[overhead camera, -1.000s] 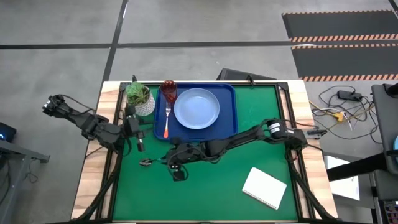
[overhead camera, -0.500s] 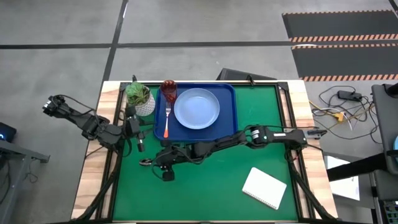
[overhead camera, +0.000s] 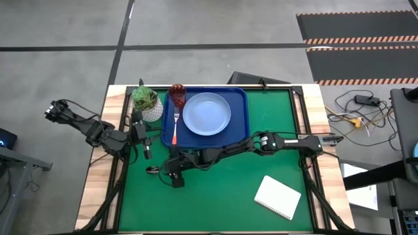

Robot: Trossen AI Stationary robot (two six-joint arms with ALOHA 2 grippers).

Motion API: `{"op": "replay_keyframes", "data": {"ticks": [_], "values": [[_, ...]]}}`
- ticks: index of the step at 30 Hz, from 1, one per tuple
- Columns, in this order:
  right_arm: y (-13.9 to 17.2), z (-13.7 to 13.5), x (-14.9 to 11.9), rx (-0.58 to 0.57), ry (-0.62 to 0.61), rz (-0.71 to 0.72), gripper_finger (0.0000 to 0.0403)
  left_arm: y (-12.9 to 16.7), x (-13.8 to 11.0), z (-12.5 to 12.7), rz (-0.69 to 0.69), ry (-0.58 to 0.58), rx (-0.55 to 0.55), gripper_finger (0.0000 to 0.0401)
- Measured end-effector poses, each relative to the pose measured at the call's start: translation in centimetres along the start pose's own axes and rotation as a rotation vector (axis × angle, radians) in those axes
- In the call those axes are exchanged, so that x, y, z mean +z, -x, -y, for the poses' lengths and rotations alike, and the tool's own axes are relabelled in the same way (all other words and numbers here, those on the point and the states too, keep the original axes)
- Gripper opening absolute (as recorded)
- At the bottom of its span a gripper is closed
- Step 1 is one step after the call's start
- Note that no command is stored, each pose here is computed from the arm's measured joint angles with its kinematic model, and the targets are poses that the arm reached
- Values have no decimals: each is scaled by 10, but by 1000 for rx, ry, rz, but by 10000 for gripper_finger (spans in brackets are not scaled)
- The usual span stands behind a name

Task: Pick and place plate/cup/fork/spoon on tray
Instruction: Put the spoon on the blue tray to the right of the plate

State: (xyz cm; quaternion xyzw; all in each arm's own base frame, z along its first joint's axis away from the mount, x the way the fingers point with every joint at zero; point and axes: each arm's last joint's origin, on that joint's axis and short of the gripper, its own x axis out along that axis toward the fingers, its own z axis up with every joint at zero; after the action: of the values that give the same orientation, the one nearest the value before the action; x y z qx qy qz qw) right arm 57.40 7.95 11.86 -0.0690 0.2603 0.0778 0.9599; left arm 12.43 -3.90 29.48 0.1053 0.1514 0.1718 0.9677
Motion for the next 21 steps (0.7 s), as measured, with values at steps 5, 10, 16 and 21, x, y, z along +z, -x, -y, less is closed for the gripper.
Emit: {"op": "replay_keyframes", "data": {"ticks": [5,10,16,21], "values": [[-3,-1,-11,8,-15,-33,191,0,0,0,-1,-2,0,54],[-4,-1,-15,7,-26,-58,166,-1,0,1,-3,-4,0,54],[-3,3,-22,17,-60,-127,97,-1,0,1,-5,-11,0,54],[-2,5,-24,49,-77,-153,33,-2,0,2,-10,-17,0,54]]}}
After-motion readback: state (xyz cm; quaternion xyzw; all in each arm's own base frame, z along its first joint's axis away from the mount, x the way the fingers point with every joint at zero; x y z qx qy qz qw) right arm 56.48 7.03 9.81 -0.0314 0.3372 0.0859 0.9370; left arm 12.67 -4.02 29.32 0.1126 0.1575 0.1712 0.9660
